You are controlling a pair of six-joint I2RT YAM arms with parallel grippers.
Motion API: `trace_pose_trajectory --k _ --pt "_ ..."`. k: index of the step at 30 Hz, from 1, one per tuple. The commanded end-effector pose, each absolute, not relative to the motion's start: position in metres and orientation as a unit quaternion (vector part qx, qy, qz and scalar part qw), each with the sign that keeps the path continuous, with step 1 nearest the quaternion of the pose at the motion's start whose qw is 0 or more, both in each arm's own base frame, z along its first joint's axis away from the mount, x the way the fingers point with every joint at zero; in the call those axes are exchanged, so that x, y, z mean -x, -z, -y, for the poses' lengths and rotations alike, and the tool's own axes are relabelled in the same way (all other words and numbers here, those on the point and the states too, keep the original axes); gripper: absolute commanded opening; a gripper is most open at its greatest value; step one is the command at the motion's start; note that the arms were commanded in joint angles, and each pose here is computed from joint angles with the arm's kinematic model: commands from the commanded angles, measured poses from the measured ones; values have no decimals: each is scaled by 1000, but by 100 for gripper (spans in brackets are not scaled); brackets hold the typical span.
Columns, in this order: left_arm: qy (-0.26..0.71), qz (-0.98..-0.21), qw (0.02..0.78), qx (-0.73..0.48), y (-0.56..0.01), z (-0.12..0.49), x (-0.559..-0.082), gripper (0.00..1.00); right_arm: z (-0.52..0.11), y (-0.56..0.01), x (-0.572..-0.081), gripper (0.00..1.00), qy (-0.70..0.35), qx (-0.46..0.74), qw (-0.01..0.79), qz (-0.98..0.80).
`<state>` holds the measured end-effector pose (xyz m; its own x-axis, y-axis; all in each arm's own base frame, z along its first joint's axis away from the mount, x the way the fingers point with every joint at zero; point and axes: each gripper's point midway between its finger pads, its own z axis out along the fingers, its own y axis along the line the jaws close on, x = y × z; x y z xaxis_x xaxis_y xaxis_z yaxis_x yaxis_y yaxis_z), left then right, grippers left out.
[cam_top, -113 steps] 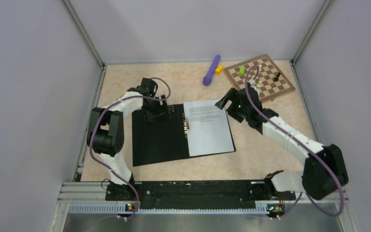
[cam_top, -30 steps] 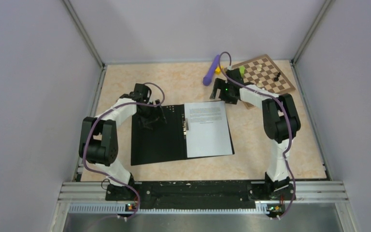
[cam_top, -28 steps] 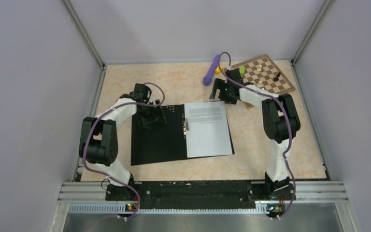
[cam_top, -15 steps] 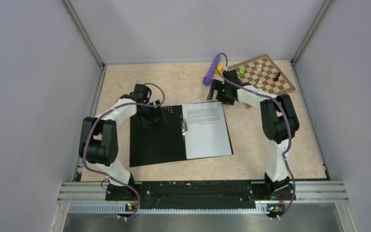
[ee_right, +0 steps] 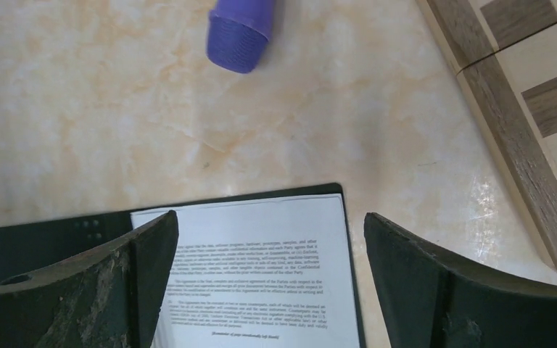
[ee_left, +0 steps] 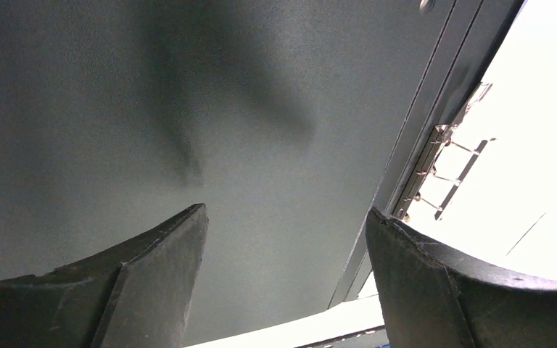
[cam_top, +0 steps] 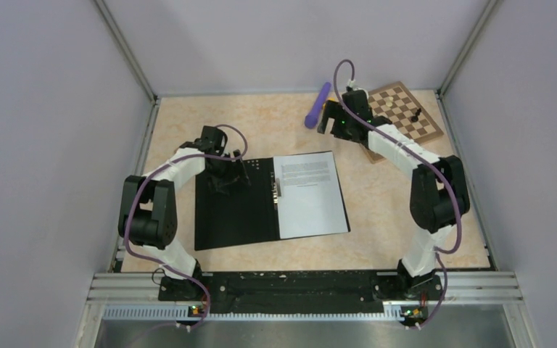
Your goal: Put the files into the folder
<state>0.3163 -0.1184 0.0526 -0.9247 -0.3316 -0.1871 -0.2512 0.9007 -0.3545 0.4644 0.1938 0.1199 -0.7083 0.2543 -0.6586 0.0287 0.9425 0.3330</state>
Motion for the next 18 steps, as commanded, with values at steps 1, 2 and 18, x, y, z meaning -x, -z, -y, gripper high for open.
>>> trace_pose_trajectory --k 1,2,18 --pt "179 -960 149 155 -73 120 -322 85 -211 -175 -450 97 -162 -48 422 -891" --pt "180 -958 153 160 -76 120 -323 84 -217 -174 -443 97 -162 -38 417 -893" --pt "27 -942 211 258 -95 44 -316 82 -298 -121 -373 71 -130 65 341 -929"
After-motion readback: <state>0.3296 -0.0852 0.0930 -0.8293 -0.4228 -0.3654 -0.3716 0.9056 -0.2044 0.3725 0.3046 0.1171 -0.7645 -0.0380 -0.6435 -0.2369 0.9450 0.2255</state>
